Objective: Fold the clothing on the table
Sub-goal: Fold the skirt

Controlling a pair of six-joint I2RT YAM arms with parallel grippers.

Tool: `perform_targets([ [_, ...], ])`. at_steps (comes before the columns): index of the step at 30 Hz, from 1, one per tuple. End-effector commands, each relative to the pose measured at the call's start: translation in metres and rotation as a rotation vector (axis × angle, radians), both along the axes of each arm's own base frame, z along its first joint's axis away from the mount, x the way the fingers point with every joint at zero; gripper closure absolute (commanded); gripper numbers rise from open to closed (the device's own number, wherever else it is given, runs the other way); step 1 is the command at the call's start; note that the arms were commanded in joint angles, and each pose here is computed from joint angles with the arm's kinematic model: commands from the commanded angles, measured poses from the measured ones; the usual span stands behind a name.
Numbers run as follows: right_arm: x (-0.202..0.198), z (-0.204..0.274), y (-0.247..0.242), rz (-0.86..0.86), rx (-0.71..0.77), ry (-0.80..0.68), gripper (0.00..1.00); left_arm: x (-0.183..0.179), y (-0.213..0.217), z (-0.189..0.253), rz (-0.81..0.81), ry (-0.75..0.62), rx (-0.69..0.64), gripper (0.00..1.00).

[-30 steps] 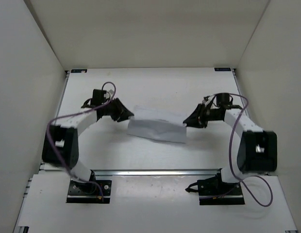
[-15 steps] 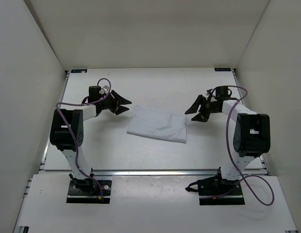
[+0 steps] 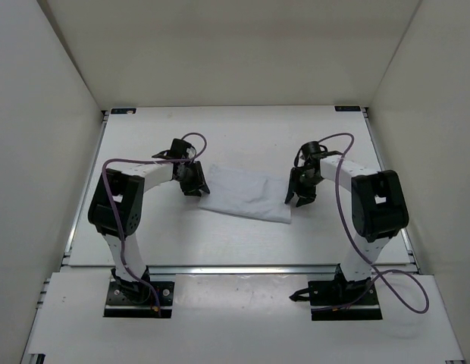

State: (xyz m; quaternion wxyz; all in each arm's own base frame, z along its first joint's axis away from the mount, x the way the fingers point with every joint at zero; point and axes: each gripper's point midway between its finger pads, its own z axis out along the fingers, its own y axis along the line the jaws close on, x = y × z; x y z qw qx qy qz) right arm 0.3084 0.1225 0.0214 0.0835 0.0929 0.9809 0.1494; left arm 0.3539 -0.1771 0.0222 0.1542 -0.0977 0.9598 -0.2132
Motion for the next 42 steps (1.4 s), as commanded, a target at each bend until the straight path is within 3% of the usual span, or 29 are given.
perform_targets([
  [1, -0.010, -0.025, -0.019, 0.018, -0.252, 0.081, 0.61, -0.003, 0.025, -0.012, -0.019, 0.003, 0.204, 0.53],
  [3, -0.017, -0.033, -0.019, 0.044, -0.297, 0.134, 0.66, -0.009, 0.025, -0.020, -0.034, 0.019, 0.230, 0.57],
  [4, -0.019, -0.039, -0.016, 0.061, -0.307, 0.147, 0.77, -0.016, 0.025, -0.025, -0.048, 0.037, 0.242, 0.59],
  [5, -0.023, -0.043, -0.014, 0.083, -0.300, 0.166, 0.95, -0.021, 0.023, -0.030, -0.060, 0.047, 0.237, 0.61],
  [6, -0.025, -0.044, -0.013, 0.085, -0.304, 0.171, 1.00, -0.023, 0.020, -0.030, -0.060, 0.046, 0.228, 0.65],
  [10, -0.040, -0.035, -0.012, 0.108, -0.246, 0.175, 1.00, -0.047, 0.007, -0.030, -0.098, 0.057, 0.200, 0.82],
  [17, -0.047, 0.006, -0.050, 0.068, -0.172, 0.130, 1.00, -0.109, -0.038, -0.036, -0.174, 0.086, 0.104, 0.86],
  [22, -0.026, 0.052, -0.055, 0.064, -0.156, 0.059, 1.00, -0.134, -0.056, -0.040, -0.169, 0.103, 0.036, 0.90],
  [27, -0.017, 0.093, -0.007, 0.067, -0.016, -0.023, 1.00, -0.129, -0.064, -0.034, -0.147, 0.091, 0.020, 0.90],
  [35, -0.030, 0.133, 0.118, 0.097, 0.369, -0.143, 1.00, -0.126, -0.064, -0.033, -0.117, 0.102, -0.001, 0.91],
  [42, -0.024, 0.135, 0.175, 0.161, 0.503, -0.213, 1.00, -0.125, -0.066, -0.029, -0.111, 0.102, -0.032, 0.90],
])
